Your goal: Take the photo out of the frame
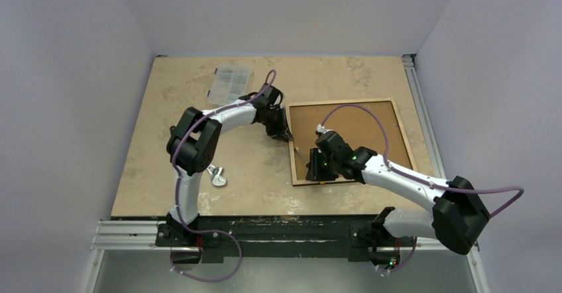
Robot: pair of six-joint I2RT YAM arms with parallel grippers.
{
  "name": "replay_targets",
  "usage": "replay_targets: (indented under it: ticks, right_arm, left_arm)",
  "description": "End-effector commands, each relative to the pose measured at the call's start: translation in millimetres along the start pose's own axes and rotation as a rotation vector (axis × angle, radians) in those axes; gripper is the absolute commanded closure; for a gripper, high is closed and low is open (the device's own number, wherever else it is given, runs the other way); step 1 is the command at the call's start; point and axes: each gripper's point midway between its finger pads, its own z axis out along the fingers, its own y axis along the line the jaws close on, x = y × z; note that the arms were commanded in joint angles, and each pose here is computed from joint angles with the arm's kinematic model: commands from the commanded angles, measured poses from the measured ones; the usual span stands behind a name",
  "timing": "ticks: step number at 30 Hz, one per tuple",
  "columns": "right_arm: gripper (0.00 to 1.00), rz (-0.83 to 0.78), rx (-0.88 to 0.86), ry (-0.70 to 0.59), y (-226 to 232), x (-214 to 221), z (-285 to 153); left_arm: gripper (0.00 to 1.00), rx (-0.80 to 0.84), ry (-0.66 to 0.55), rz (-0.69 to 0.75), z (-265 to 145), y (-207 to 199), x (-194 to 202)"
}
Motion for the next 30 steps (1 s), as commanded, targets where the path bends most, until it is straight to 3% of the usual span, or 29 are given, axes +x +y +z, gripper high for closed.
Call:
replay_targets:
  ticks: [1,10,19,23,27,30]
  right_arm:
    - [1.0,0.039,0.129,-0.069,-18.9,-17.7,-13.9]
    - [1.0,0.039,0.099,-0.166,-8.2,-42.1,-46.6]
    - [1.0,0.001,-0.042,-0.136,14.4,-34.6,-39.8]
    - [1.0,-0.019,-0.01,-0.142,8.8,-36.5,-42.4]
    - [1.0,-0.02,0.015,-0.155,1.7,-35.8,-47.6]
    - [1.0,-0.012,0.013,-0.171,-1.0,-34.5,-51.3]
  left_arm:
    - [1.0,0.036,0.04,0.015,-1.3,-8.1,11.8]
    - [1.0,0.029,0.039,0.015,-1.0,-7.1,11.2]
    - [1.0,0.027,0.039,0.013,-1.2,-6.5,11.2]
    - [1.0,0.029,0.04,0.015,-0.3,-7.6,10.0]
    - [0.7,0.013,-0.026,0.008,-8.3,-5.5,4.5]
    - [0.58,0.0,-0.065,0.006,-18.0,-6.4,1.9]
